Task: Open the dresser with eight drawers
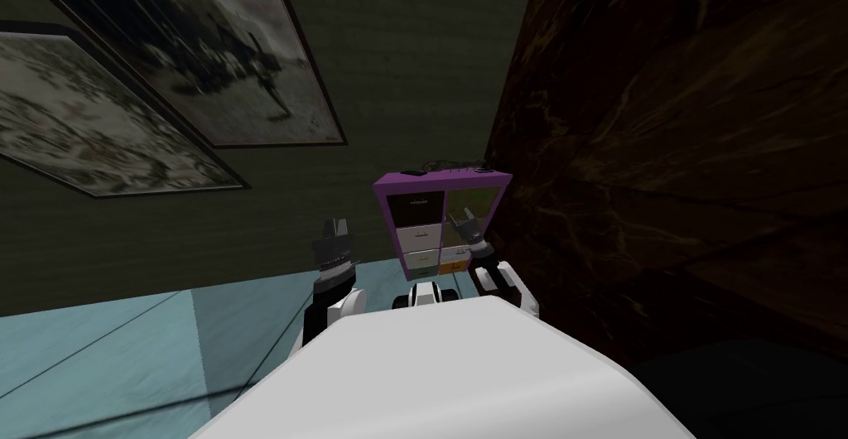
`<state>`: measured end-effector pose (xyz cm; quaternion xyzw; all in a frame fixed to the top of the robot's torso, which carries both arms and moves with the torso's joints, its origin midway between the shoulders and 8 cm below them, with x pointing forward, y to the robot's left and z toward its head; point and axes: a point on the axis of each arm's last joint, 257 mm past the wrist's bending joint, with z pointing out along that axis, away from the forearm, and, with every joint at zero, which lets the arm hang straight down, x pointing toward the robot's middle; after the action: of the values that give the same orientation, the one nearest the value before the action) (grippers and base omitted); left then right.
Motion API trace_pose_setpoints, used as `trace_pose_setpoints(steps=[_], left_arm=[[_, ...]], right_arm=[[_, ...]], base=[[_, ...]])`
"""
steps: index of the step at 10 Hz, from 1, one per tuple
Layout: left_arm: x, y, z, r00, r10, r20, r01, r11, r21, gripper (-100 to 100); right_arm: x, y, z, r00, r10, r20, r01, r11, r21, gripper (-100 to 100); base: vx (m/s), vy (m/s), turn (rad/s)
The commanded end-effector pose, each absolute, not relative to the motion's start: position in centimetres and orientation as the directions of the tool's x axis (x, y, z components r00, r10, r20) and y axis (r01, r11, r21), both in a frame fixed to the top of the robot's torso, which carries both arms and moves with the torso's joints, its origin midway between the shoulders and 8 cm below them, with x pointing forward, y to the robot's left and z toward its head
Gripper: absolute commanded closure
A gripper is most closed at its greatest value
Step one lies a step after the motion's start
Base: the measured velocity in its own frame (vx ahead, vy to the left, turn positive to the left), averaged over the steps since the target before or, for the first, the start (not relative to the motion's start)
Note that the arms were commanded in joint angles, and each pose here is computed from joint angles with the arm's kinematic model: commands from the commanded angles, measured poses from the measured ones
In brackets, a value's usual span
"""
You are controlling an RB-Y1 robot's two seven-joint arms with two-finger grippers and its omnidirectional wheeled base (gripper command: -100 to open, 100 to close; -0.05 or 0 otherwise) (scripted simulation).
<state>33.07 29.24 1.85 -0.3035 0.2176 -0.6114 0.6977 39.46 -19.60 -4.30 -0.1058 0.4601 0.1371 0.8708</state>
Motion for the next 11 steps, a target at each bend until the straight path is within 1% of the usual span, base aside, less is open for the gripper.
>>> trace_pose_setpoints(steps=[1,2,3,5,7,8,10,11], left_arm=[[33.1,29.2,1.8,0.158,-0.985,0.067,0.721,0.068,-0.69,0],[33.1,29.2,1.8,0.158,-0.985,0.067,0.721,0.068,-0.69,0],[33.1,29.2,1.8,0.158,-0.985,0.067,0.721,0.068,-0.69,0],[33.1,29.2,1.8,0.158,-0.985,0.067,0.721,0.068,-0.69,0],[33.1,29.2,1.8,0.158,-0.985,0.067,0.721,0.068,-0.69,0],[33.1,29.2,1.8,0.158,-0.985,0.067,0.721,0.068,-0.69,0],[33.1,29.2,1.8,0.158,-0.985,0.067,0.721,0.068,-0.69,0],[33.1,29.2,1.8,0.158,-0.985,0.067,0.721,0.068,-0.69,0]], right_arm=[[40.1,-19.2,-5.6,0.545,0.029,-0.838,-0.292,0.943,-0.158,-100],[40.1,-19.2,-5.6,0.547,0.022,-0.837,-0.288,0.944,-0.163,-100],[40.6,-18.9,-6.8,0.541,-0.056,-0.839,-0.264,0.936,-0.233,-100],[41.2,-18.7,-8.1,0.537,-0.146,-0.831,-0.235,0.92,-0.314,-100],[41.2,-18.7,-8.1,0.548,-0.191,-0.814,-0.208,0.912,-0.354,-100],[41.7,-18.5,-9.4,0.538,-0.259,-0.802,-0.193,0.889,-0.416,-100],[41.7,-18.5,-9.4,0.545,-0.292,-0.786,-0.172,0.878,-0.446,-100],[42.1,-18.3,-10.7,0.534,-0.359,-0.765,-0.157,0.847,-0.507,-100]], base=[[-0.031,0.062,-0.074],[-0.017,0.032,-0.001],[-0.022,0.046,-0.118],[-0.029,0.065,-0.083],[-0.019,0.054,-0.03],[-0.015,0.05,-0.088],[-0.013,0.042,-0.042],[-0.015,0.046,-0.108]])
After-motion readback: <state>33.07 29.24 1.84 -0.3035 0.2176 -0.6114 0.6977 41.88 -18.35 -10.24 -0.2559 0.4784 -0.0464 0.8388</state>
